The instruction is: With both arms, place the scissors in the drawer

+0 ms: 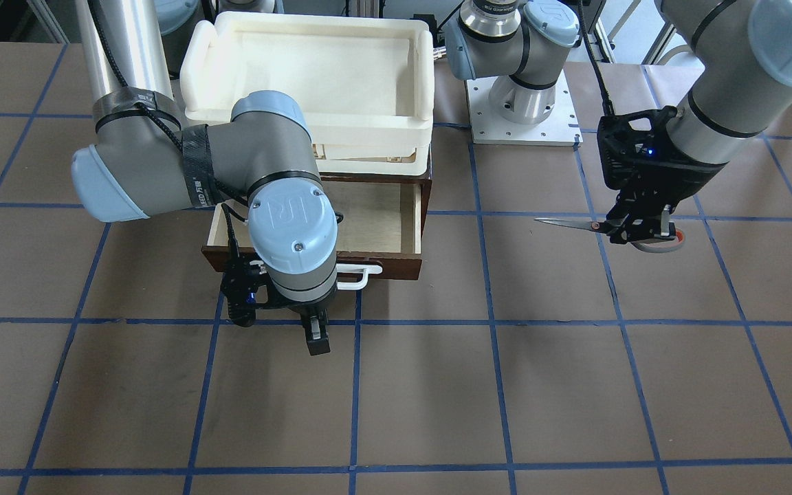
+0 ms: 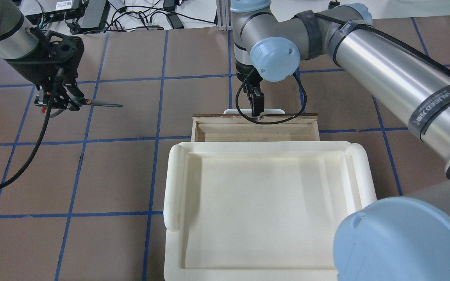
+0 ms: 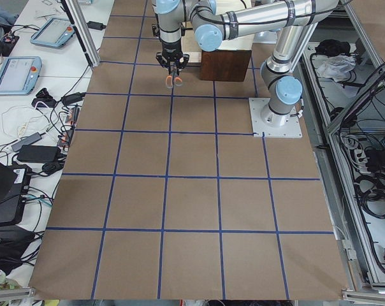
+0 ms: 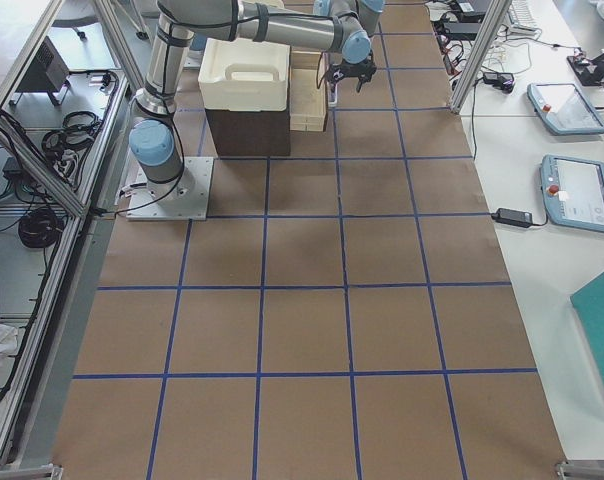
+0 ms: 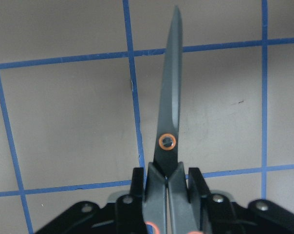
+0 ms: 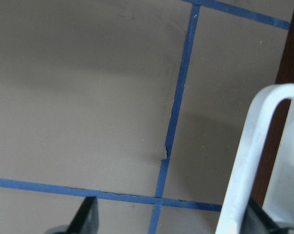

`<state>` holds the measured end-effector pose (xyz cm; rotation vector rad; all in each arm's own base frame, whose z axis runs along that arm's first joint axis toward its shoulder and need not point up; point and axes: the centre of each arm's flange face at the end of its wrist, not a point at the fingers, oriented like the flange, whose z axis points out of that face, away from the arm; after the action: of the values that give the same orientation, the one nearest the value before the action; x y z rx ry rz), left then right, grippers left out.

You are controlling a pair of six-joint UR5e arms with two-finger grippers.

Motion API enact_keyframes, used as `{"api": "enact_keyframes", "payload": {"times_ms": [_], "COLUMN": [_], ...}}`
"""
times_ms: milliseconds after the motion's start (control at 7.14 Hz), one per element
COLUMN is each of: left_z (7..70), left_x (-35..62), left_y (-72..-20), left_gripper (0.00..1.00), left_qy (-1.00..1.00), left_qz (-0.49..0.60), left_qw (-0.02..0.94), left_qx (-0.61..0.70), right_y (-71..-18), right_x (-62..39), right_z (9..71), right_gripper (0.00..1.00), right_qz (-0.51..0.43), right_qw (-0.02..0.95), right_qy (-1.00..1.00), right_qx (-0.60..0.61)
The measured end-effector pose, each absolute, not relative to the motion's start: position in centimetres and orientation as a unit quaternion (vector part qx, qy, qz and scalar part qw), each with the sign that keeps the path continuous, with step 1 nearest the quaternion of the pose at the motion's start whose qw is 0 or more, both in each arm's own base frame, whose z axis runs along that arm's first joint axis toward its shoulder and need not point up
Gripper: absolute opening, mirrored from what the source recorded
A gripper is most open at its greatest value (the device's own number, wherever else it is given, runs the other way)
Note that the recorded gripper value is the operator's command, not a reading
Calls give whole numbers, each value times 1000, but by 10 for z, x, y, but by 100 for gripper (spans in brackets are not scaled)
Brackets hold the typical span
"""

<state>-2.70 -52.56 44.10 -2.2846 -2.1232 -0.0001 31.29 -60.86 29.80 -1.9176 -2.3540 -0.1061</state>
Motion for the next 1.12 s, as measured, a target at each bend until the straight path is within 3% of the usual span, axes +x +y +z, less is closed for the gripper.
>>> {"api": "enact_keyframes", "payload": {"times_ms": [1121], "left_z": [446], "left_x": [-44], "left_y": [-517], "left_gripper": [0], "left_qy": [-686], "left_qz": [-3], "left_qw": [18], "left_qx": [-727], "right_y": [-642], "right_x": [303], "right_z": [294], "right_gripper": [100], "right_qz": [-26], "right_qw": [35], "right_qy": [-785], "right_qx": [-618]}}
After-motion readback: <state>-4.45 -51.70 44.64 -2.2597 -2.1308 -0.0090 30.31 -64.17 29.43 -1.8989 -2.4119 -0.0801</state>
